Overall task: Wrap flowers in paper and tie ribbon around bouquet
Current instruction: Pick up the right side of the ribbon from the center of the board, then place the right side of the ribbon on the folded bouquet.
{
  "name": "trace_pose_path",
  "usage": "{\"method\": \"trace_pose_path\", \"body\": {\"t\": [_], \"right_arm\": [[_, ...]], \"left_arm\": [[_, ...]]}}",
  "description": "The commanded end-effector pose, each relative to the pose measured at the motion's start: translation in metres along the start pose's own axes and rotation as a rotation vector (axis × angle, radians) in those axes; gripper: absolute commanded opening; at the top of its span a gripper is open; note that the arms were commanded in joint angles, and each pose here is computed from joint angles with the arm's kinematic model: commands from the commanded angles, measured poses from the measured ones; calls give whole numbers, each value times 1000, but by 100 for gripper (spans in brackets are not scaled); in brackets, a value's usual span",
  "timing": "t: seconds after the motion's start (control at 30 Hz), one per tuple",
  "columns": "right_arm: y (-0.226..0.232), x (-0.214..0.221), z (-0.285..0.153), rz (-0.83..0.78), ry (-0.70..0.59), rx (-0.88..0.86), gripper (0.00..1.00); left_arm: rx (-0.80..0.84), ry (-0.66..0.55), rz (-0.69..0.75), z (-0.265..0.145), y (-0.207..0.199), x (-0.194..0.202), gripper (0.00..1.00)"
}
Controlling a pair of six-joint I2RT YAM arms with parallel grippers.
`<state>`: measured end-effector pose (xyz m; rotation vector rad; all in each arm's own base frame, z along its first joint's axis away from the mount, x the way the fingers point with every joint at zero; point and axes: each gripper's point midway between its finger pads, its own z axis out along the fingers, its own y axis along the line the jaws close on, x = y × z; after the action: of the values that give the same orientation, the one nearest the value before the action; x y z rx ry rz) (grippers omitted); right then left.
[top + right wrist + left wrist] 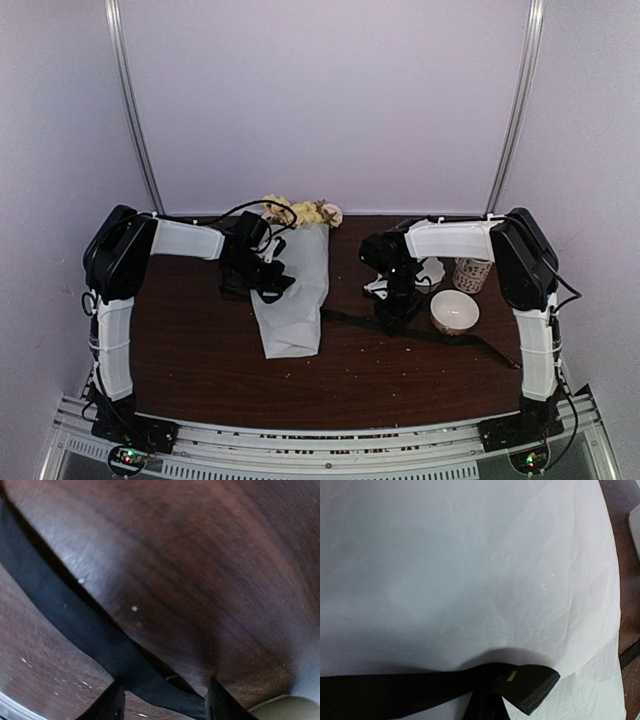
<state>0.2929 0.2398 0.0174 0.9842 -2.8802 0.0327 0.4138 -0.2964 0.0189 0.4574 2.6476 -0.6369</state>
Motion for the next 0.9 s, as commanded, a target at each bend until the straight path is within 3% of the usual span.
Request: {"method": "trace_pose_path", "body": {"t": [0.0, 0.1, 0.3, 0.47, 0.67, 0.77, 0.87], "right_arm": [[16, 20, 31, -36, 95, -46, 30], [23, 16, 20, -27, 43, -64, 0], [58, -6, -68, -58, -209, -247, 0], [84, -30, -178, -124, -543, -400, 0], [125, -104, -318, -178, -1052, -722, 0], [133, -154, -331, -35, -1154, -906, 0], [143, -200, -290, 82, -1094, -982, 0]], "left_arm": [[-61, 113, -13, 7, 17, 35, 0], [-74, 116, -6, 6, 19, 35, 0], [-87, 117, -11, 3, 27, 37, 0], [-90, 95, -8, -2, 29, 34, 0], [-83, 84, -9, -5, 30, 35, 0], [-69, 62, -13, -11, 28, 32, 0], [-16, 21, -15, -19, 19, 27, 0]]}}
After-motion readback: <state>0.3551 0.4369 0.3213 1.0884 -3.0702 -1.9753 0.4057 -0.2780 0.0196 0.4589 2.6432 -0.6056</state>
